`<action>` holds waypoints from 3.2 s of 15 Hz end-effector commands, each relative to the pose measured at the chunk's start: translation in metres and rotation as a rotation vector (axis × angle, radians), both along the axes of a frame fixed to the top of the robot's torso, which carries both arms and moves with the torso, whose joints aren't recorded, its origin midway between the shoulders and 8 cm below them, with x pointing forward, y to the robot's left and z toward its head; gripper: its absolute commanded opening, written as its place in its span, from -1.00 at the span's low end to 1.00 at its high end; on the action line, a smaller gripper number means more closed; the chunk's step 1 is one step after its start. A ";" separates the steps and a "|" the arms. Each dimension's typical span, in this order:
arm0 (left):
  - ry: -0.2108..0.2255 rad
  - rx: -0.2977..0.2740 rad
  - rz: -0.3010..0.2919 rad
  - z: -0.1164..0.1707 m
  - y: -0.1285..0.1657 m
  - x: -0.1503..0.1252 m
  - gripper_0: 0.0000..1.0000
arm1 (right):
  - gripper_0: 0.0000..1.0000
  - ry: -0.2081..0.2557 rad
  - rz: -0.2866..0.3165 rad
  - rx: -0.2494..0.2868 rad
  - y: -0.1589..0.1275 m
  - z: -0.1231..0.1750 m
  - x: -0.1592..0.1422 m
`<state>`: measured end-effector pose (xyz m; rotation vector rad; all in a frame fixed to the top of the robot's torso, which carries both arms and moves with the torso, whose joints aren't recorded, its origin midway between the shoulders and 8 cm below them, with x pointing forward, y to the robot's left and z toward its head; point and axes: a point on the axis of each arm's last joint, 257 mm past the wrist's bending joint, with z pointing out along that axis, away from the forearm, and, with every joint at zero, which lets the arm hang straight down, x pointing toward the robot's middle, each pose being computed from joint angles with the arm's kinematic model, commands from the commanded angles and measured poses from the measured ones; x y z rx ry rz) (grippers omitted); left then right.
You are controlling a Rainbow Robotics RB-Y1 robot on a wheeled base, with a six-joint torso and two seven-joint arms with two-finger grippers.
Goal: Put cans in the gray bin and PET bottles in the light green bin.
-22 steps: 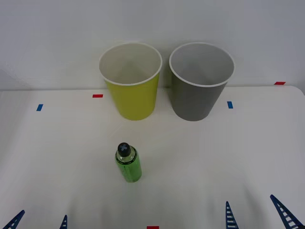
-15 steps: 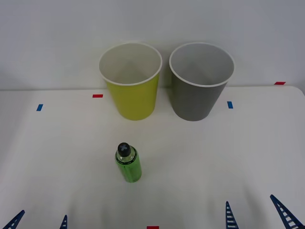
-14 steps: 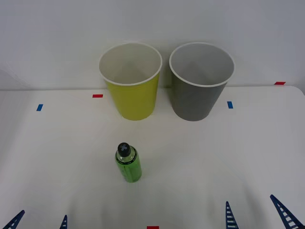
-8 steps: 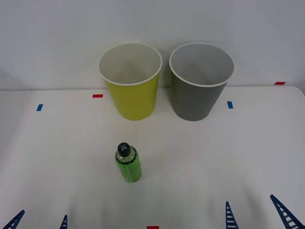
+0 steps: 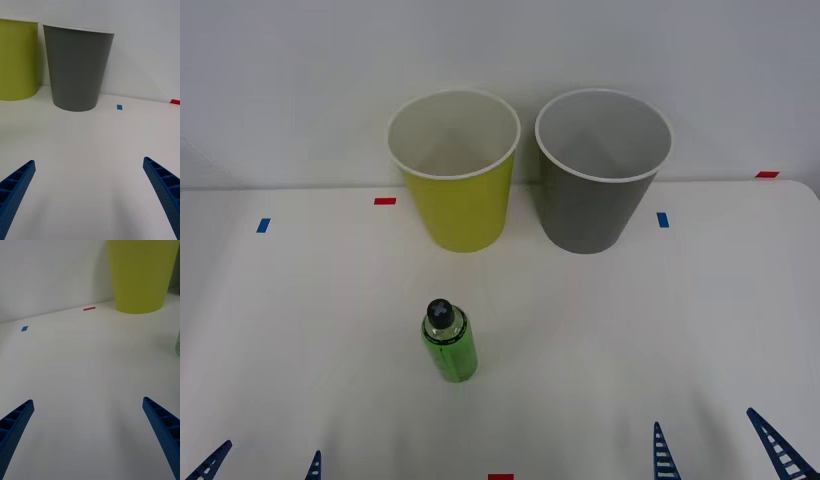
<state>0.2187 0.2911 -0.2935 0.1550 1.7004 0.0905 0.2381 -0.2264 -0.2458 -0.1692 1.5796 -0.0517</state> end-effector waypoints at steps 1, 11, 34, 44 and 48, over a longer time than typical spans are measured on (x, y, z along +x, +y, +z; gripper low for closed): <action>0.000 0.000 0.000 0.000 0.000 0.000 1.00 | 1.00 0.000 0.000 0.000 0.000 0.000 0.000; 0.000 0.000 0.000 0.000 0.000 0.000 1.00 | 1.00 0.000 0.000 0.000 0.000 0.000 0.000; -0.152 0.127 -0.515 0.027 -0.067 0.049 1.00 | 1.00 0.000 0.000 0.000 0.000 0.000 0.000; -0.225 0.027 -0.672 0.036 -0.149 0.098 1.00 | 1.00 0.000 0.000 0.000 0.000 0.000 0.000; -0.240 0.027 -0.645 0.041 -0.164 0.119 1.00 | 1.00 0.000 0.000 0.000 0.000 0.000 0.000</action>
